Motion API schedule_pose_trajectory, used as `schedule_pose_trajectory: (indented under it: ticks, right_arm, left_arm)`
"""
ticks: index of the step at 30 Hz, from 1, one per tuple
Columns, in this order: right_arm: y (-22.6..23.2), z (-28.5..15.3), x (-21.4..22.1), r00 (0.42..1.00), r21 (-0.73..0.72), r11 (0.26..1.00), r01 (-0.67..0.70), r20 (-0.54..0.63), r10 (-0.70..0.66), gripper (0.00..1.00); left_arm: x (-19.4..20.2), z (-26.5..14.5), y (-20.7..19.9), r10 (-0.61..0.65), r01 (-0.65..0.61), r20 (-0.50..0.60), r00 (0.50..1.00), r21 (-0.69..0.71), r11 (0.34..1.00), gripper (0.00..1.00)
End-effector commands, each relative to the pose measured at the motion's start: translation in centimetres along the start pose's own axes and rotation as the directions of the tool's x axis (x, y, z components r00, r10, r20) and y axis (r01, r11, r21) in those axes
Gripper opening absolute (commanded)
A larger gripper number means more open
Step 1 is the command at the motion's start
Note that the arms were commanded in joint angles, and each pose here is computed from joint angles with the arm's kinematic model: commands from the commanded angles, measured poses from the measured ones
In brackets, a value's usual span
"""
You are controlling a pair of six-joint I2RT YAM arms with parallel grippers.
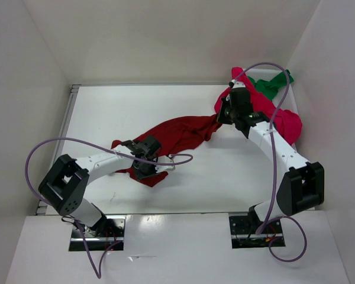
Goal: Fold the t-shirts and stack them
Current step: Flatten out the tshirt
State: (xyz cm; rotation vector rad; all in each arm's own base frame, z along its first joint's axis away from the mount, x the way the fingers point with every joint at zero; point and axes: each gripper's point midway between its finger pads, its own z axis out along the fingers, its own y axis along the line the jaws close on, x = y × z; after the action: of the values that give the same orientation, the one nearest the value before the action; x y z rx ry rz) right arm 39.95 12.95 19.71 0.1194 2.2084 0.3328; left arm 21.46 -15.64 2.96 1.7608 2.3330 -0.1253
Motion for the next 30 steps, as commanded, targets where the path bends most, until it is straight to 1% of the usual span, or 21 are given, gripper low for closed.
schedule_pose_trajectory:
  ticks: [1, 2, 3, 4, 6, 8, 10, 12, 15, 17, 18, 20, 21, 25, 26, 30]
  right_arm:
    - [0.2, -1.2, -1.7, 0.998, -0.010, 1.000, 0.005, 0.069, -0.004, 0.00]
    - [0.2, -1.2, -1.7, 0.998, -0.010, 1.000, 0.005, 0.069, -0.004, 0.00]
    - [0.2, -1.5, -1.9, 0.997, -0.013, 1.000, 0.005, 0.077, -0.004, 0.00]
    - [0.1, -1.3, -1.5, 0.998, -0.010, 1.000, 0.005, 0.069, -0.004, 0.00]
    - [0.1, -1.3, -1.5, 0.998, -0.010, 1.000, 0.005, 0.069, -0.004, 0.00]
    - [0.1, -1.3, -1.5, 0.998, -0.010, 1.000, 0.005, 0.069, -0.004, 0.00]
    - [0.1, -1.3, -1.5, 0.998, -0.010, 1.000, 0.005, 0.069, -0.004, 0.00]
    - [-0.1, -1.2, -1.1, 0.998, -0.007, 1.000, 0.005, 0.060, -0.005, 0.00]
    - [-0.1, -1.2, -1.1, 0.998, -0.007, 1.000, 0.005, 0.060, -0.005, 0.00]
    - [0.0, -1.5, -1.4, 0.998, -0.009, 1.000, 0.014, 0.069, -0.014, 0.00]
    - [0.0, -1.5, -1.4, 0.998, -0.009, 1.000, 0.014, 0.069, -0.014, 0.00]
    - [0.0, -1.5, -1.4, 0.998, -0.009, 1.000, 0.014, 0.069, -0.014, 0.00]
    - [-0.1, -1.7, -1.2, 0.998, -0.009, 1.000, 0.014, 0.069, -0.014, 0.00]
    - [-0.1, -1.7, -1.2, 0.998, -0.009, 1.000, 0.014, 0.069, -0.014, 0.00]
    - [-0.1, -1.7, -1.2, 0.998, -0.009, 1.000, 0.014, 0.069, -0.014, 0.00]
    - [-0.1, -2.0, -1.4, 0.997, -0.012, 1.000, 0.023, 0.077, -0.022, 0.00]
  left_arm:
    - [-1.4, -0.8, 0.1, -0.012, 0.011, 0.047, 0.999, 0.020, 1.000, 0.00]
    - [-1.3, -0.8, -0.3, -0.013, 0.012, 0.045, 0.999, 0.039, 0.999, 0.00]
    - [-1.5, -1.0, -0.6, -0.001, -0.002, 0.052, 0.999, 0.058, 0.998, 0.04]
    - [-1.4, -1.1, -1.4, 0.007, -0.012, 0.055, 0.998, 0.101, 0.995, 0.13]
    - [-1.7, -1.3, -1.8, 0.014, -0.022, 0.069, 0.998, 0.123, 0.992, 0.42]
    - [-1.3, -1.4, -2.3, 0.030, -0.040, 0.062, 0.998, 0.152, 0.988, 0.46]
    - [-1.9, -1.5, -2.5, 0.029, -0.043, 0.085, 0.996, 0.167, 0.985, 0.49]
    - [-1.8, -1.3, -2.6, 0.028, -0.041, 0.078, 0.997, 0.172, 0.984, 0.50]
    - [-1.7, -0.9, -2.3, 0.028, -0.039, 0.064, 0.998, 0.166, 0.985, 0.50]
    - [-1.8, -0.8, -1.6, 0.033, -0.042, 0.064, 0.997, 0.134, 0.990, 0.47]
    - [-2.0, -0.7, -1.2, 0.046, -0.054, 0.068, 0.997, 0.115, 0.992, 0.44]
    - [-1.1, -0.2, -0.9, 0.048, -0.052, 0.038, 0.998, 0.087, 0.995, 0.41]
    - [-1.5, -0.1, -0.3, 0.052, -0.055, 0.049, 0.997, 0.062, 0.997, 0.40]
    - [-1.2, 0.3, 0.3, 0.034, -0.035, 0.032, 0.999, 0.027, 0.999, 0.27]
    - [-1.2, 0.3, 0.3, 0.034, -0.035, 0.032, 0.999, 0.027, 0.999, 0.20]
    - [-1.2, 0.3, 0.3, 0.034, -0.035, 0.032, 0.999, 0.027, 0.999, 0.13]
